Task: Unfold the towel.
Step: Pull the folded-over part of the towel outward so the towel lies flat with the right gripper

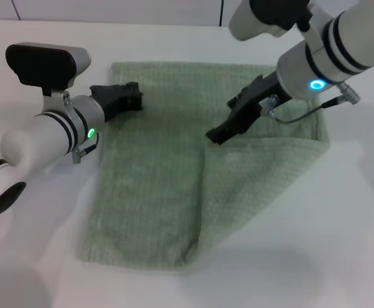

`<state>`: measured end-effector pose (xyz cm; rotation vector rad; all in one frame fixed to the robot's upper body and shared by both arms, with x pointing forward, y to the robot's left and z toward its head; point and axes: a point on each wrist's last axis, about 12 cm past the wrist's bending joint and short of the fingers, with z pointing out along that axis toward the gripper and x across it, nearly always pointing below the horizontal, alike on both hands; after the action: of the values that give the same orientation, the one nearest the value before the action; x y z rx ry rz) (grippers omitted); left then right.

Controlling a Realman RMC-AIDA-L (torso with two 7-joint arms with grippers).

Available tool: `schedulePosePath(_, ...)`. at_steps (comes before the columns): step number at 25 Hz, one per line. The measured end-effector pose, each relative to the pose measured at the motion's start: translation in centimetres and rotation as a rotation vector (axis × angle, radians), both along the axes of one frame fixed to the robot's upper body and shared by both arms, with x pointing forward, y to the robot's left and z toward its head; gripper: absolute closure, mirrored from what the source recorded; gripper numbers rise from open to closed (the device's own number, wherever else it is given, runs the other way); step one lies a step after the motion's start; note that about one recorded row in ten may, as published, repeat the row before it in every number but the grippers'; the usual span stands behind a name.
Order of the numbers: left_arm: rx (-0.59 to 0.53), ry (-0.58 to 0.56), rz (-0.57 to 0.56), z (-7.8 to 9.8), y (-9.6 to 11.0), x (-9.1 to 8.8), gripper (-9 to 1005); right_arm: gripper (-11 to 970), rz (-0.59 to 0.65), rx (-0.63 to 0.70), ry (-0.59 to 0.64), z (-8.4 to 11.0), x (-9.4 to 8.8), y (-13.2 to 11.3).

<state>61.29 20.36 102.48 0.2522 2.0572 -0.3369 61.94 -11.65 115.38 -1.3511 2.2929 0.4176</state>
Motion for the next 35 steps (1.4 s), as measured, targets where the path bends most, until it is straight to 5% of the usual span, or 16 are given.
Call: schedulePosePath(35, 0.005, 0.004, -0.002, -0.1, 0.0, -0.1, 998, 139, 0.059, 0.024, 0.041, -3.6, 0.0, 0.2)
